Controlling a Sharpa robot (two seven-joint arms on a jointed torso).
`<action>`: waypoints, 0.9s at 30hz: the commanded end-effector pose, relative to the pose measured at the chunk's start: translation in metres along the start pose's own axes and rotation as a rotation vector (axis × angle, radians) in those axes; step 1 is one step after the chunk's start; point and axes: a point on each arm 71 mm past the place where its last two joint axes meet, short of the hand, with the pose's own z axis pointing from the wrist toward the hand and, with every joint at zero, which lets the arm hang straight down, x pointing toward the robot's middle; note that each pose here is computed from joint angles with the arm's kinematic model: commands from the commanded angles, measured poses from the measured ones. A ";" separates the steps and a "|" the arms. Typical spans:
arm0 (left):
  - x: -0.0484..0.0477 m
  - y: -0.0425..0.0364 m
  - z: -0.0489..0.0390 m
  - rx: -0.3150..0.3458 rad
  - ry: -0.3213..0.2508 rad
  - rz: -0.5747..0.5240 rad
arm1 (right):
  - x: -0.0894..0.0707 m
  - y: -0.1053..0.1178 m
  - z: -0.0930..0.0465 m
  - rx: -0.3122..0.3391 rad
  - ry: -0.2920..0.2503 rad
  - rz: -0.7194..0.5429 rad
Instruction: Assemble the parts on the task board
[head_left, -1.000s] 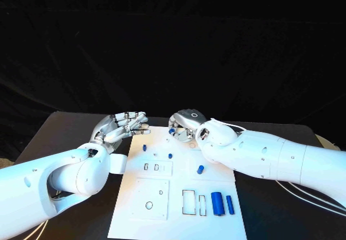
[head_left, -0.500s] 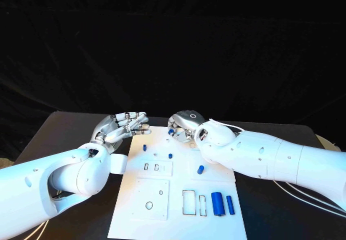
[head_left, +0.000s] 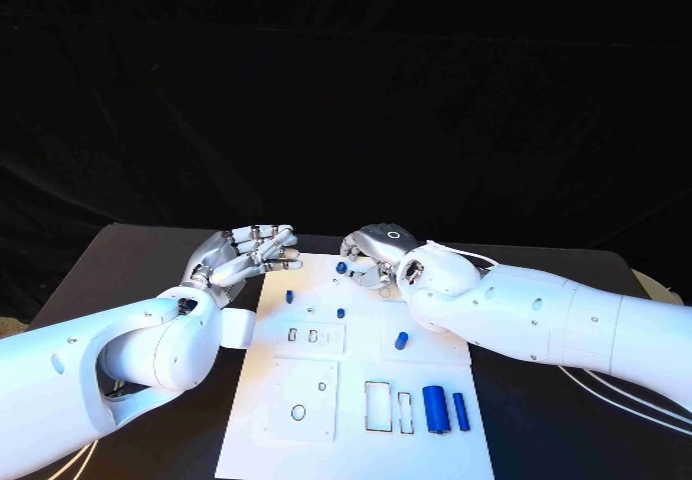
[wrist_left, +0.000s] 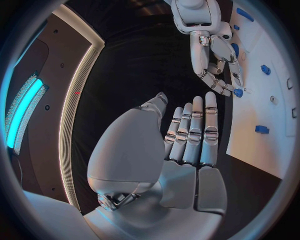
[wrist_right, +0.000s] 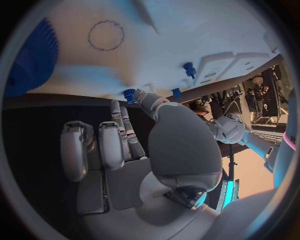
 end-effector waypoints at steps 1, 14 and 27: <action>0.0018 -0.0018 0.0001 0.011 0.021 -0.008 | -0.009 -0.007 -0.010 0.020 -0.026 0.023; -0.0007 -0.0029 -0.0019 0.012 0.023 -0.009 | -0.046 -0.070 -0.067 0.216 -0.009 0.290; -0.0043 -0.0034 -0.0029 0.011 0.019 -0.008 | -0.039 -0.103 -0.087 0.322 0.114 0.268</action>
